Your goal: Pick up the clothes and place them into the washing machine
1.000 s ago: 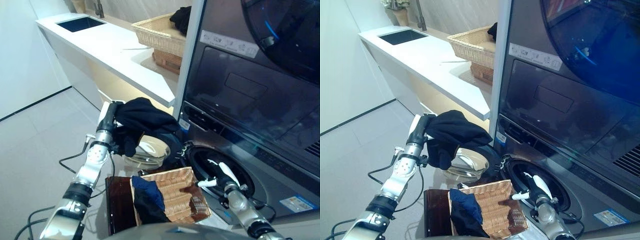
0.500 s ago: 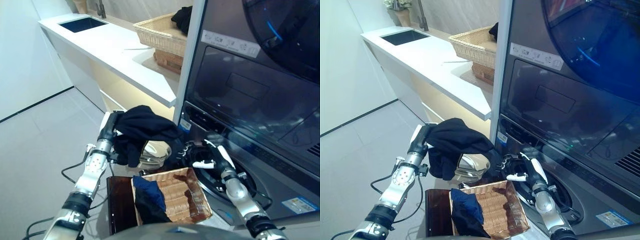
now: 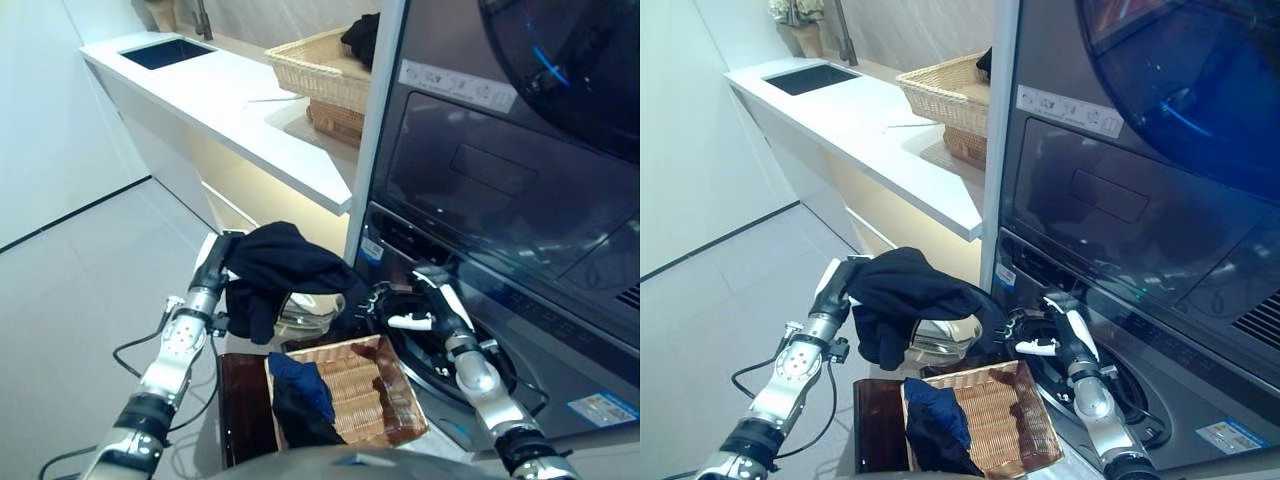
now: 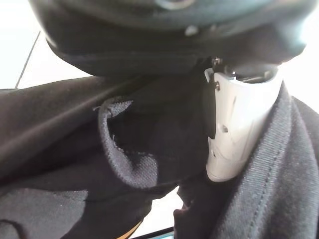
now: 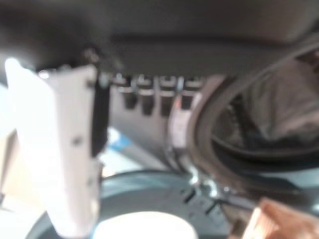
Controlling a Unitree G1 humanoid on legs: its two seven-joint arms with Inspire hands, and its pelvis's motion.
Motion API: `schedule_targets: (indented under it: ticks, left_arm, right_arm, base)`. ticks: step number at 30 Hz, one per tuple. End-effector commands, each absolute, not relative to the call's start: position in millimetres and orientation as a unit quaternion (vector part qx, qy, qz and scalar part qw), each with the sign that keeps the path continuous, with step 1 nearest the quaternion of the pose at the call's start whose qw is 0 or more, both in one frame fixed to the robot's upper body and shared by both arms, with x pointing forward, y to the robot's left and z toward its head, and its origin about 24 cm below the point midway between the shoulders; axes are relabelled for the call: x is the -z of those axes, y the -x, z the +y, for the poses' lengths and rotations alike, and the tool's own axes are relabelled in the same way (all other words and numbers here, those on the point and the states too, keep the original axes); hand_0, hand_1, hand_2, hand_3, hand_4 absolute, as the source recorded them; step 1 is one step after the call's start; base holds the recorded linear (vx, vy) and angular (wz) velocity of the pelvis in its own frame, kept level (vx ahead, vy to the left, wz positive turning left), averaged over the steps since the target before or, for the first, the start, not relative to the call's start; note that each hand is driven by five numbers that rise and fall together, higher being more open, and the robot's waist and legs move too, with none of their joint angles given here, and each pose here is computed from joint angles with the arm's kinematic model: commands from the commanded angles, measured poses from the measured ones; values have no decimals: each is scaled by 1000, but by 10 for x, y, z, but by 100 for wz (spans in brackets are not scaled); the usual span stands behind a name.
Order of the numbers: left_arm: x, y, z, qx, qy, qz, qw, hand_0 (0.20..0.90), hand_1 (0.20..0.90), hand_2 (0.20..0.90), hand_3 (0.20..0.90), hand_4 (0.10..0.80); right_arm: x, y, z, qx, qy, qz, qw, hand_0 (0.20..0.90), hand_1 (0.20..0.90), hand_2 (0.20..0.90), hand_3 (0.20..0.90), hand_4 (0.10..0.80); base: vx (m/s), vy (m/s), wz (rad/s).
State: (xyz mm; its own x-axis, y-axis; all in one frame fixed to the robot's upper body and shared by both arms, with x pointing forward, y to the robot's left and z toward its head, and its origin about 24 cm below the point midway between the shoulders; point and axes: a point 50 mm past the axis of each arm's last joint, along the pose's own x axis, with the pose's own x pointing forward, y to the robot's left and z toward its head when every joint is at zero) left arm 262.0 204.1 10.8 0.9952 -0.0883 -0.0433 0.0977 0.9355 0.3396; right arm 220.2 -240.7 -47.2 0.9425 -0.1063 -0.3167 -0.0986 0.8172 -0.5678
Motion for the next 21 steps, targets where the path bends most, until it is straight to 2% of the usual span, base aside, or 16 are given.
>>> schedule_targets:
  ticks: [1,8,21]
  left_arm:
    - [-603,-2864,2138,16,-160,-117,980,200,200,200,200,300]
    - [-617,-2879,2052,23,-157,-123,980,200,200,200,200,300]
    - [-942,-2811,2006,13,-117,-201,972,200,200,200,200,300]
  right_arm:
    - [65,-2459,-2543,42,322,63,944,900,900,900,900,800]
    - [105,-2472,-2498,44,316,68,945,900,900,900,900,800]
    - [174,-2477,-2418,28,309,81,947,900,900,900,900,800]
  base:
    - [0,0,0]
    - [0,0,0]
    - [0,0,0]
